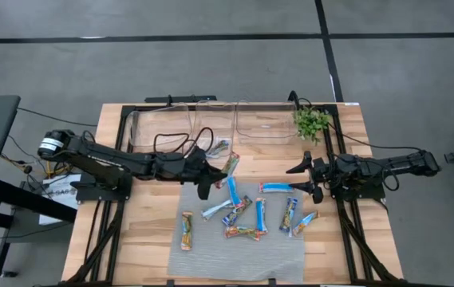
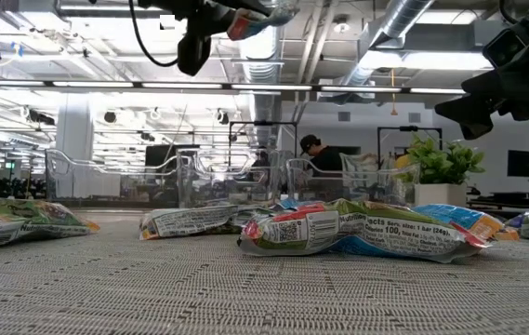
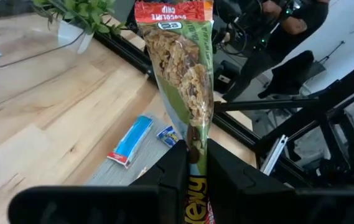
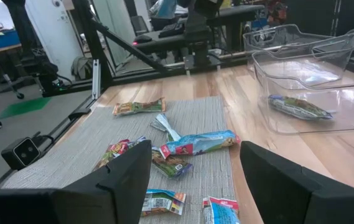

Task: Pick and place Granola Bars by type
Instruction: Put the top left red granola bar into the left transparent bin

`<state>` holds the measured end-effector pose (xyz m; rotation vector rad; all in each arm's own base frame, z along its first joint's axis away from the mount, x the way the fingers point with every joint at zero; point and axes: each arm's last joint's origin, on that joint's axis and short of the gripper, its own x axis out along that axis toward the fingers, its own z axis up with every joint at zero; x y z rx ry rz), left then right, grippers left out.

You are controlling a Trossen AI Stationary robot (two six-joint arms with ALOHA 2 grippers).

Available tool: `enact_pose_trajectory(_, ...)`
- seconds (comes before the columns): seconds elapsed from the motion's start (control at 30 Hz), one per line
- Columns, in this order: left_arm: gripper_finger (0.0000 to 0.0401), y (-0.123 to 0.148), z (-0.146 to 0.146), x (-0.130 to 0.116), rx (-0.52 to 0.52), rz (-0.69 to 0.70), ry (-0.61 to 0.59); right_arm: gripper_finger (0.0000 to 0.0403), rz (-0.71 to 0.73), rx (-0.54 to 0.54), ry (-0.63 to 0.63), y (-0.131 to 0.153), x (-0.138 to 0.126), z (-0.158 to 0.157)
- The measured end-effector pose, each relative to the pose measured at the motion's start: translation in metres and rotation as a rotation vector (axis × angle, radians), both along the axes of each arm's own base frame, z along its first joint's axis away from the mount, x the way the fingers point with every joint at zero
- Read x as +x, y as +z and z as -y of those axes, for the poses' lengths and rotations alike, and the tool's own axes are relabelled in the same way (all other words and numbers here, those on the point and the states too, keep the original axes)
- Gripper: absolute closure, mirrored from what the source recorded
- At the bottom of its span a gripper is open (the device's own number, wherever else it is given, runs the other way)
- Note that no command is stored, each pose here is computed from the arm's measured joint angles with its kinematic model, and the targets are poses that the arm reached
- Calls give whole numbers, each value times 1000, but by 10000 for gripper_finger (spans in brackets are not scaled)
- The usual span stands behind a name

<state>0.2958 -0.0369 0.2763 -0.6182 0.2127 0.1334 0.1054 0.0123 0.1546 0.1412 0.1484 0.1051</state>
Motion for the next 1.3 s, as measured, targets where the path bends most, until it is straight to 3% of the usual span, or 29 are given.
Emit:
enact_pose_trajectory(0.2,360,-2,-19,1,20,-19,107,163,1,0,0,0,0,0)
enact_pose_trajectory(0.47,360,-12,-84,-6,-4,-128,321,163,0,0,0,0,0,0)
enact_pose_trajectory(0.67,360,-25,-141,-28,-59,-280,458,163,0,0,0,0,0,0)
enact_pose_trajectory(0.83,360,-23,-179,-61,-72,-370,560,163,0,0,0,0,0,0)
enact_pose_trajectory(1.1,360,-8,-194,-117,-48,-499,676,163,0,0,0,0,0,0)
enact_pose_trajectory(1.3,360,-6,-193,-139,-57,-584,705,163,1,0,0,0,0,0)
